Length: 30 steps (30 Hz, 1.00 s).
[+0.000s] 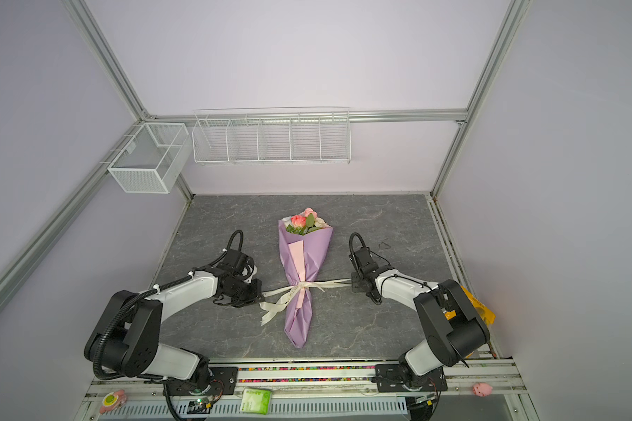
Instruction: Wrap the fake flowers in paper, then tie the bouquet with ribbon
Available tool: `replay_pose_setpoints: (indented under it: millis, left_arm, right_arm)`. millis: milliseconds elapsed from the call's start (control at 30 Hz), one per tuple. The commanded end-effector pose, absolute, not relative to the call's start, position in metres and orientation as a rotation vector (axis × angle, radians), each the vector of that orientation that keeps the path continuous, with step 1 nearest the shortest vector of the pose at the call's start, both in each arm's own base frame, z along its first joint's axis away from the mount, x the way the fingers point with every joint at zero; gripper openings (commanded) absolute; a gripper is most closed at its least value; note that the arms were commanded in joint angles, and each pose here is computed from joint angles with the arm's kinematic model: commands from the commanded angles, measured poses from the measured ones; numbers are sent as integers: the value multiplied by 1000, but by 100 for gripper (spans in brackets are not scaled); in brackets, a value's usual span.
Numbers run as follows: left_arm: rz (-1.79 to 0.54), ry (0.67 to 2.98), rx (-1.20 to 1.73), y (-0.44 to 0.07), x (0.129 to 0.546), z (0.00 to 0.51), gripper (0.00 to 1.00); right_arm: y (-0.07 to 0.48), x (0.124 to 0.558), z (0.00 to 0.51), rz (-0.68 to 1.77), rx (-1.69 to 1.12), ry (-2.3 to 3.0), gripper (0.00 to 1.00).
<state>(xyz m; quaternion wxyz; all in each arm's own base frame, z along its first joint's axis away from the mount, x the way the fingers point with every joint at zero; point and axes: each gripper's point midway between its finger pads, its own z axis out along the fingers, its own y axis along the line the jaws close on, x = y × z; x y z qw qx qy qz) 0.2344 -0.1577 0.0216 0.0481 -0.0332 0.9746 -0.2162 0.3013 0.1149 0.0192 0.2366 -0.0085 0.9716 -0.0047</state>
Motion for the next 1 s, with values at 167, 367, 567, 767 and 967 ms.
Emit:
replay_pose_setpoints:
  millis: [167,367,567,767,967]
  left_arm:
    - [-461,3037,-202,-129,223,4,0]
    - [-490,3026,-188,-132,225,8,0]
    - [-500,3007,-189,-134,229,11,0]
    - [-498,3013,-187,-134,228,11,0]
    - [-510,3007,-199,-134,228,12,0]
  right_arm:
    - [93,297,14,-109,47,2683,7]
    - [94,298,14,-100,42,2683,7]
    - [94,298,13,-104,40,2687,7]
    - [94,298,13,-102,47,2683,7]
    - [94,298,13,-101,45,2683,7]
